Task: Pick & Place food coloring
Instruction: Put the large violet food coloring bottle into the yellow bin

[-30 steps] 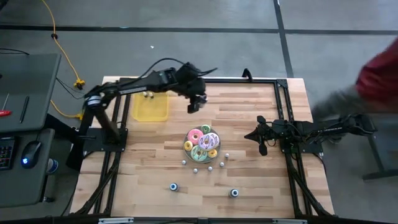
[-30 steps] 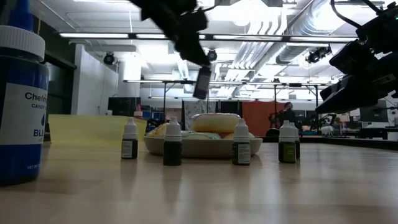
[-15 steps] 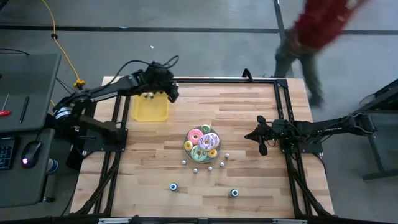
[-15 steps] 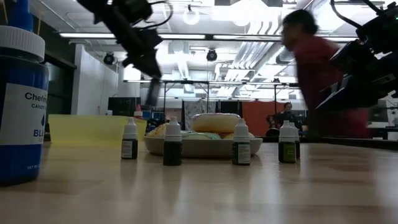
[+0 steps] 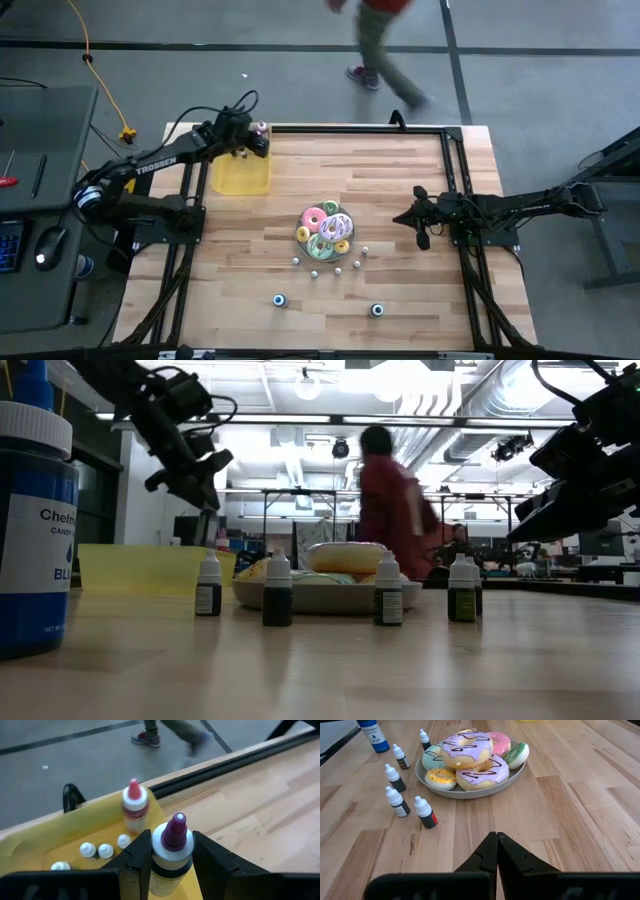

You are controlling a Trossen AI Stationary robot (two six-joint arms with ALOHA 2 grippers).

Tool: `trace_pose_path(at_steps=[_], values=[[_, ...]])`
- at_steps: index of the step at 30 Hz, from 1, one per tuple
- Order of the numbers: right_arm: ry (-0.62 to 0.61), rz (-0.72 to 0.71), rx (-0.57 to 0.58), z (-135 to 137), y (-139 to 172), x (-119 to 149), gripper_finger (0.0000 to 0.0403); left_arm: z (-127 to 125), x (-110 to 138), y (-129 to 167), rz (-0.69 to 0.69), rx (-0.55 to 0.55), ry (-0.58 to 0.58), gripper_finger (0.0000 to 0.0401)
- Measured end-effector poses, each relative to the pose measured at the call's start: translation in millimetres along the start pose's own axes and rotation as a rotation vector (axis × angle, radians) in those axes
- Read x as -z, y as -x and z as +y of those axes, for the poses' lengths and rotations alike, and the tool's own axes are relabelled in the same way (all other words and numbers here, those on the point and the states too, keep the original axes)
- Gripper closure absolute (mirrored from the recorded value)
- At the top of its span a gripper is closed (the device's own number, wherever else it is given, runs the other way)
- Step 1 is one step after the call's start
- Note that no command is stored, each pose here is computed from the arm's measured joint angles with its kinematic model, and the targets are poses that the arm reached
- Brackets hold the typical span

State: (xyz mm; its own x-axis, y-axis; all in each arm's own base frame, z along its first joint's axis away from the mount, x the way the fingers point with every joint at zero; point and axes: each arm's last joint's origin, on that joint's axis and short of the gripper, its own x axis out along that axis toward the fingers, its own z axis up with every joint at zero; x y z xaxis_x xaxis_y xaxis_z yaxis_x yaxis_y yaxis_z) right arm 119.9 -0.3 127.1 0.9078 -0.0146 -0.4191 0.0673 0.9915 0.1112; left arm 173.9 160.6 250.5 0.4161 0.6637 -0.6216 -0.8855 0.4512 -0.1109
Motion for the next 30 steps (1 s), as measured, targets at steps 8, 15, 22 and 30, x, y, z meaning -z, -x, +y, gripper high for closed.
trace_pose_path(at_steps=[8,15,22,30], values=[[0.0,0.0,0.0,0.0,0.0,0.1,0.0402,4.5,8.2,-19.2,-0.034,-0.019,0.039,0.0293],[0.0,0.0,0.0,0.0,0.0,0.0,0.0402,0.2,13.1,-45.6,-0.024,-0.029,0.036,0.0293],[0.0,0.0,0.0,0.0,0.0,0.0,0.0402,-1.5,21.0,-65.4,0.013,-0.051,0.034,0.0293],[0.0,0.0,0.0,0.0,0.0,0.0,0.0402,-2.5,19.2,-75.2,-0.044,-0.09,0.066,0.0292]])
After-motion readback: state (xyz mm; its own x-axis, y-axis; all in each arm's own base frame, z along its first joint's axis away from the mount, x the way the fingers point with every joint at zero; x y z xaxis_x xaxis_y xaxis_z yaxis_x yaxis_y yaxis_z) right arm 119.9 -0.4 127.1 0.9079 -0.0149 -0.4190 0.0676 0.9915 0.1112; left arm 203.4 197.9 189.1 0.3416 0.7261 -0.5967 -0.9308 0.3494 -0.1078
